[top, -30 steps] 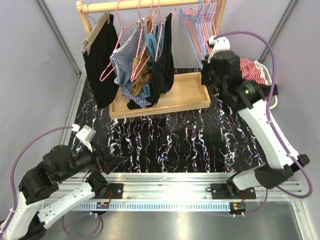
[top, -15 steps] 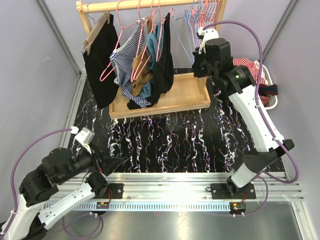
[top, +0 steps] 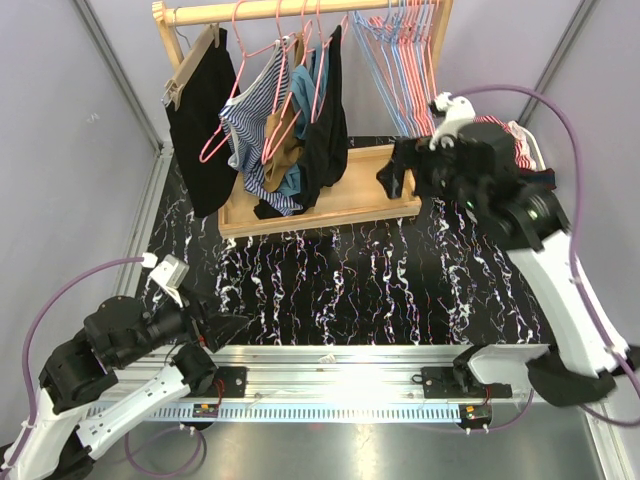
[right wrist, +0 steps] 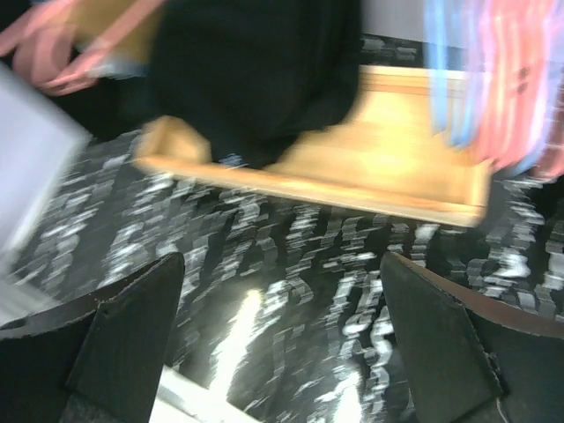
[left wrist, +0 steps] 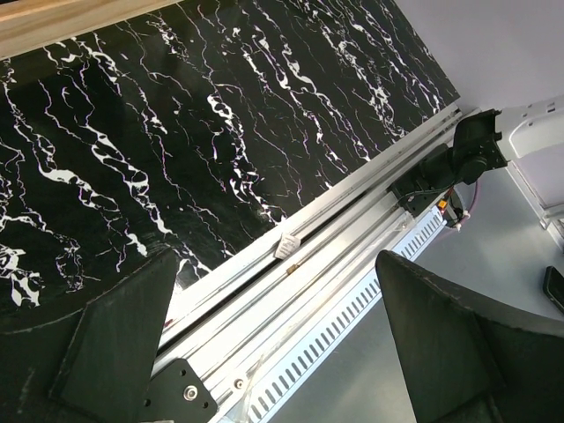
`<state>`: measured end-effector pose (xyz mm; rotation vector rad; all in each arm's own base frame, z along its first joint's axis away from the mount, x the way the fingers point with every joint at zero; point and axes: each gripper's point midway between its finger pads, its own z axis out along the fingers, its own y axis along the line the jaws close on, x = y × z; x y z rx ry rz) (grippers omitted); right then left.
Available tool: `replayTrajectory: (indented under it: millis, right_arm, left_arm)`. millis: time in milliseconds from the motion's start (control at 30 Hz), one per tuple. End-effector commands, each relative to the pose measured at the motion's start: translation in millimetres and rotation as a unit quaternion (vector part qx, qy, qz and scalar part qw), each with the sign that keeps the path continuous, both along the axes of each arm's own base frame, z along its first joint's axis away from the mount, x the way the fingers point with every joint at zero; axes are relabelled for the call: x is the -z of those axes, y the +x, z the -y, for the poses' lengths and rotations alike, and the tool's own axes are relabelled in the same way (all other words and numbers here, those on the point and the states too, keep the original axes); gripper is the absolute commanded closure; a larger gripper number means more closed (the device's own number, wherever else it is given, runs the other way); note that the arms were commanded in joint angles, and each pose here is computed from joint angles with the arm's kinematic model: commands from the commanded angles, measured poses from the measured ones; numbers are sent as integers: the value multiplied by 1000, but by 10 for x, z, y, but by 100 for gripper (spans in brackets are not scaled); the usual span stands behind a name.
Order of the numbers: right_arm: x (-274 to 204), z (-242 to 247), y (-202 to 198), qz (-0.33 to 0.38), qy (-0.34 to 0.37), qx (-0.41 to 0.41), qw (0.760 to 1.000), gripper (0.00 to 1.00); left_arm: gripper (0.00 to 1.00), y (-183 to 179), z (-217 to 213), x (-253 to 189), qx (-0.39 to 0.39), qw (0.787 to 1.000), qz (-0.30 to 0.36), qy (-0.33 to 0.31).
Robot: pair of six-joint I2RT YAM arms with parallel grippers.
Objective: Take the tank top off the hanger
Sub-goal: Hang the hanger back to the clothesline with the right arm, then grab a hanger with a tank top on it with the right arm
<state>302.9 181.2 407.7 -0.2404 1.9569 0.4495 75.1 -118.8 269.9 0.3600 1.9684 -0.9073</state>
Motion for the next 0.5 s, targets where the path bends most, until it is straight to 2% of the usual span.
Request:
replayTrajectory:
  millis: [0,133,267,333,467]
  right_arm:
    - [-61,-318,-479,-19,63,-95,993,0]
    - [41,-953,-860,-47,82,-195,976,0]
    - [134,-1352,-491,-52,62,-165,983,0]
    - [89,-1363,-228,-33,61,-110,991,0]
    - [-83,-1556,246,3,62,-51,997,0]
  left_arm:
    - [1,21,105,-109,14,1000,12,-24]
    - [1,39,125,-108,13,1000,12,-25]
    - [1,27,140,-124,17,999,11,-31]
    - [1,12,120,-123,14,999,11,-36]
    - [1,-49,55,-132,10,999,11,-48]
